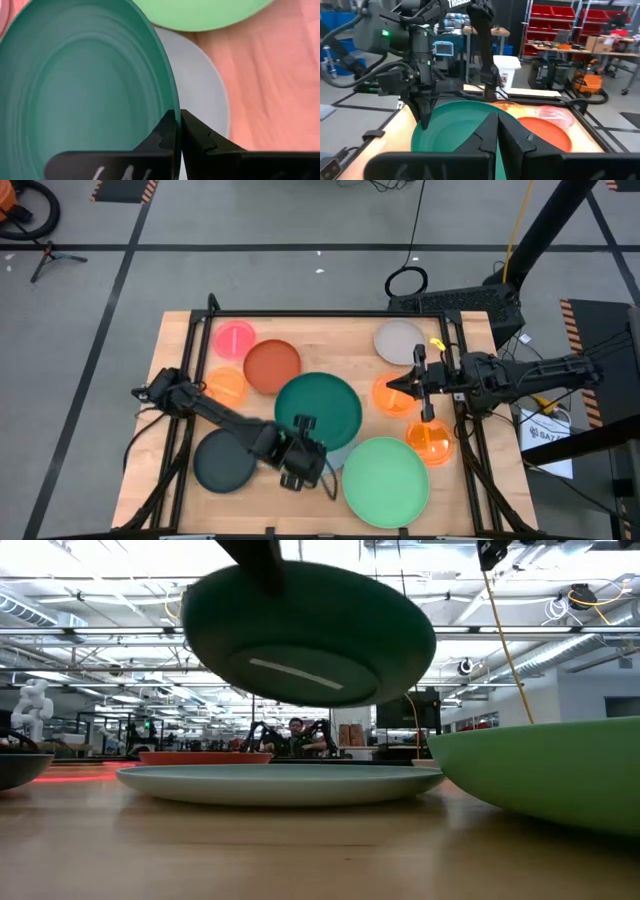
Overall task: Stack plastic plates
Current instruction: Stack the dark green plate on the blue plate
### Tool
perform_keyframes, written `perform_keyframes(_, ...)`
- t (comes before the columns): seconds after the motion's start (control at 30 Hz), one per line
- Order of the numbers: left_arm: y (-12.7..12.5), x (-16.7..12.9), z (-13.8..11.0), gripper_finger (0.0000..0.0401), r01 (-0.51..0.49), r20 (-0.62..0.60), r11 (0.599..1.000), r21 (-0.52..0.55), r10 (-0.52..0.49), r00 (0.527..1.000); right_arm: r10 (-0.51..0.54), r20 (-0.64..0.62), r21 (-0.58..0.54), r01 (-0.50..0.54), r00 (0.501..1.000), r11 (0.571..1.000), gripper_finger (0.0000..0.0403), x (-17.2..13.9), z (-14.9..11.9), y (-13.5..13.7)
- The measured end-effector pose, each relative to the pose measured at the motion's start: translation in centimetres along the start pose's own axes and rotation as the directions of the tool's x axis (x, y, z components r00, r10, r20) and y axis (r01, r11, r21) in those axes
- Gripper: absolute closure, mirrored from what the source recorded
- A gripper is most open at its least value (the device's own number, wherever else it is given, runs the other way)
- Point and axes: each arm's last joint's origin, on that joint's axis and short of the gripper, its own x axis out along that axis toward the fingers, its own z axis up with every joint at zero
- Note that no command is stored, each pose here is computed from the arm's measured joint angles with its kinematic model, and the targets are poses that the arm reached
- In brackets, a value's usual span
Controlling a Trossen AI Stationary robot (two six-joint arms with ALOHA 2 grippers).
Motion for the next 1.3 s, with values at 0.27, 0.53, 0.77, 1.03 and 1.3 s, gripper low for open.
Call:
perform_keyframes(0.27, -5.6, 0.1, -1.9, 0.0391, 0.031, 0.026, 0.999, -0.041, -0.030, 0.999, 0.044, 0.052, -0.027, -0.042, 0.998, 0.999, 0.0394, 0.0, 0.5, 0.7)
perform_keyframes(0.53, -9.0, -0.3, -3.6, 0.0391, -0.061, 0.078, 0.996, -0.072, 0.066, 0.995, 0.059, 0.057, -0.044, -0.057, 0.997, 0.997, 0.0394, 0.0, 0.6, 1.0)
perform_keyframes(0.77, -8.7, 0.1, -3.5, 0.0391, -0.099, 0.088, 0.993, -0.061, 0.105, 0.991, 0.059, 0.056, -0.053, -0.056, 0.997, 0.997, 0.0394, 0.0, 0.5, 1.0)
perform_keyframes(1.03, -8.3, 2.9, -4.1, 0.0391, -0.096, 0.120, 0.993, -0.071, 0.104, 0.987, 0.059, 0.055, -0.055, -0.056, 0.997, 0.997, 0.0394, 0.0, 0.5, 1.0)
perform_keyframes(1.3, -7.0, 4.4, -3.6, 0.0391, -0.054, 0.156, 0.994, -0.090, 0.068, 0.985, 0.059, 0.052, -0.059, -0.056, 0.997, 0.997, 0.0394, 0.1, 0.5, 1.0)
